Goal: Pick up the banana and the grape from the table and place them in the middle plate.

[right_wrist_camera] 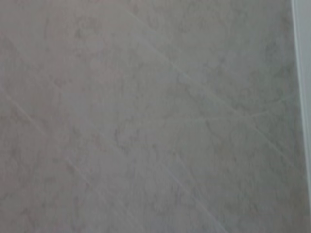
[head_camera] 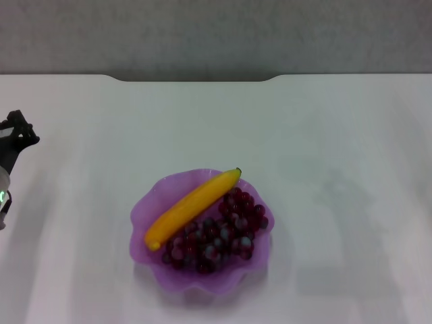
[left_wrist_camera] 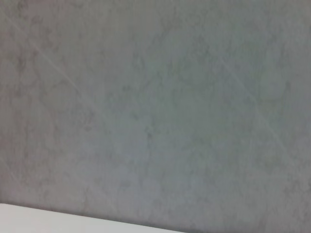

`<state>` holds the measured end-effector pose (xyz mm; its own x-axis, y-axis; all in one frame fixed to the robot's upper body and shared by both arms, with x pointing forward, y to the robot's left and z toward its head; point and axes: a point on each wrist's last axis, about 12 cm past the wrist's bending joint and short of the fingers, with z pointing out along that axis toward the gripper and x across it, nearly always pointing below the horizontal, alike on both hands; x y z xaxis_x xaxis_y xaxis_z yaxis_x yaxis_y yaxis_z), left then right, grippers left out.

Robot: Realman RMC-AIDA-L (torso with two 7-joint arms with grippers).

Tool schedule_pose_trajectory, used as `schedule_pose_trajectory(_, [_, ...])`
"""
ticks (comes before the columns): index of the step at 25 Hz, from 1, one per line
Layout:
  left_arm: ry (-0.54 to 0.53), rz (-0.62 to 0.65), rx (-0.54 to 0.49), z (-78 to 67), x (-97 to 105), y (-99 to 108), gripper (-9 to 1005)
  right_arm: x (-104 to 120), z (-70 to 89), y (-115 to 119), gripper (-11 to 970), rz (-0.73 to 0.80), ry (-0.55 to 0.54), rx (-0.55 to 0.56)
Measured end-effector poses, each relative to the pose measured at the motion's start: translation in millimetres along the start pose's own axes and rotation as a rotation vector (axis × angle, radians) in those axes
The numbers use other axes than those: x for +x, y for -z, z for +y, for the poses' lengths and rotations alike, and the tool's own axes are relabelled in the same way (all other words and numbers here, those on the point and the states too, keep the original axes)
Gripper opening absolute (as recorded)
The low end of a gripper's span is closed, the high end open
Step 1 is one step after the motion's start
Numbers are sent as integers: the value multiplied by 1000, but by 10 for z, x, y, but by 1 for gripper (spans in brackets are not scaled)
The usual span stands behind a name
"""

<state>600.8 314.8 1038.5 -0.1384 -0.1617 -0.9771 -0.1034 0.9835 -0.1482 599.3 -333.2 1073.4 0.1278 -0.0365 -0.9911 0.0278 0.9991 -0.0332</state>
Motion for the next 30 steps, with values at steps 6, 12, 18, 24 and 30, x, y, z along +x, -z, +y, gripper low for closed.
schedule_pose_trajectory(6, [-14, -12, 12, -2, -4, 14, 38, 9, -14, 14, 4, 3, -2, 4])
schedule_pose_trajectory(12, [-6, -21, 3, 16, -8, 22, 37, 23, -14, 10, 3, 17, -3, 6])
schedule_pose_trajectory(18, [10, -22, -16, 45, -13, 20, 37, 47, -26, -25, 3, 53, 0, 14])
schedule_pose_trajectory(24, [13, -26, -21, 53, -20, 18, 38, 44, -40, -22, 3, 52, 2, 17])
schedule_pose_trajectory(30, [12, -29, -21, 55, -26, 17, 37, 48, -50, -15, 4, 53, 2, 21])
